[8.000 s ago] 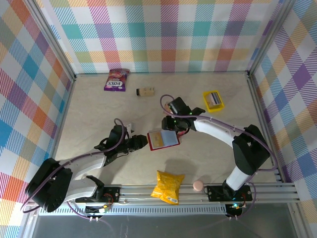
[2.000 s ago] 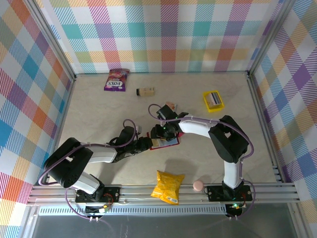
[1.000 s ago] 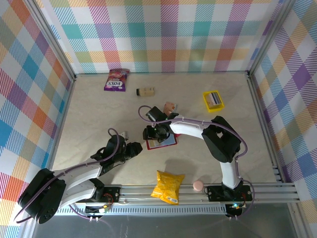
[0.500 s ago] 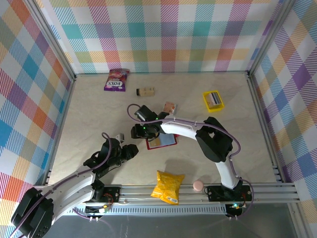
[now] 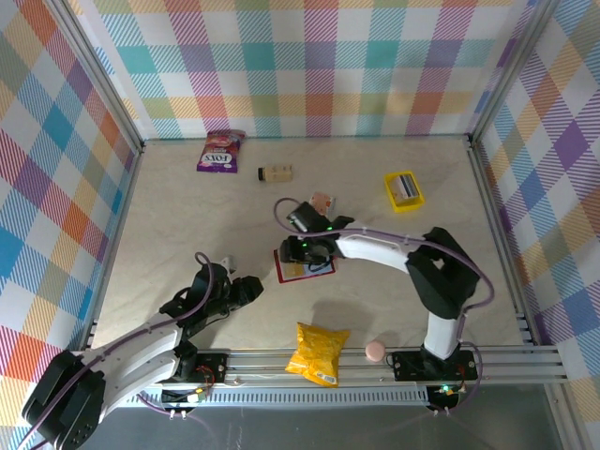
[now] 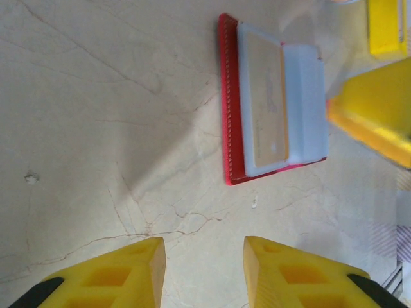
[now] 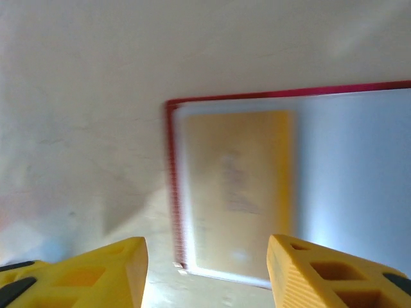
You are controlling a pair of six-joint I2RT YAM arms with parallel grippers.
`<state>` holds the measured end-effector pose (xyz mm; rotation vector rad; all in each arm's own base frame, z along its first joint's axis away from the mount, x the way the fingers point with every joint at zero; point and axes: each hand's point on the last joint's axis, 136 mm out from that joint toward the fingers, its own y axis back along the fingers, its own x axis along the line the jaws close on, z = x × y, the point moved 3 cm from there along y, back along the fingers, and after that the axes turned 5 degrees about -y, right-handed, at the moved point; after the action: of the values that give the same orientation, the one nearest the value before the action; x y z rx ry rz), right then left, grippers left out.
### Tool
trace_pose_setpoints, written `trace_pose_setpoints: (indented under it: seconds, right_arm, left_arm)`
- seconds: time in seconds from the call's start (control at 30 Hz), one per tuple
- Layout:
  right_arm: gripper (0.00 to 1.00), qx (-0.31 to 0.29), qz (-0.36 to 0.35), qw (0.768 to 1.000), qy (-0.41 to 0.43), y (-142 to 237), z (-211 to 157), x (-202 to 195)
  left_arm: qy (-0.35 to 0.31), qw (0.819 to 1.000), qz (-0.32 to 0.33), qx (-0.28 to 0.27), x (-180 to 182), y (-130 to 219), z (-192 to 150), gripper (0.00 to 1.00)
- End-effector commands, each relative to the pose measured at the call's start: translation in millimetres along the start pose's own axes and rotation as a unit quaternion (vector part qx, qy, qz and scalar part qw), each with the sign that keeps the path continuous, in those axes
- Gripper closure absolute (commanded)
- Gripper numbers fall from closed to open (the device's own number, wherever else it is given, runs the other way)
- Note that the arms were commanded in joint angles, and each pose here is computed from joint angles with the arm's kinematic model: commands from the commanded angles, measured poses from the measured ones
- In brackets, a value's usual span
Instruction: Put the credit cards into the card holder
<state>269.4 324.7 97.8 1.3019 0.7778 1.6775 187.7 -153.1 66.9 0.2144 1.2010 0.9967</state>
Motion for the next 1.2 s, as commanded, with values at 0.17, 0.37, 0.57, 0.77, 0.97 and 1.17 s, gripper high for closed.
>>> trace_pose_setpoints:
  seconds: [0.17,0.37,0.57,0.77,0.97,1.17]
  right_arm:
    - [0.44,-0.010,-0.071,0.997,0.012,10.4,6.8,-48.8]
    - [0.42,0.006,-0.090,0.996,0.024,-0.9,10.1,-57.1]
    - [0.41,0.018,-0.094,0.995,0.023,-9.9,11.5,-60.6]
    - [0.41,0.027,-0.081,0.996,0.021,-14.3,9.4,-58.3]
    - [0.40,0.006,-0.089,0.996,0.022,-1.3,12.5,-59.2]
    - [0.40,-0.010,-0.081,0.996,0.043,10.3,12.0,-46.3]
  left_arm:
    - [-0.039,0.998,-0.042,-0.003,-31.7,-13.7,14.5,0.60]
    - [-0.049,0.998,-0.040,-0.003,-37.4,-18.4,20.0,0.59]
    - [-0.050,0.998,-0.040,-0.004,-38.6,-22.2,22.3,0.59]
    - [-0.049,0.998,-0.037,-0.001,-37.3,-25.9,21.7,0.59]
    - [-0.049,0.998,-0.038,0.003,-37.6,-29.3,21.5,0.59]
    - [-0.049,0.998,-0.037,0.005,-37.9,-32.2,21.7,0.59]
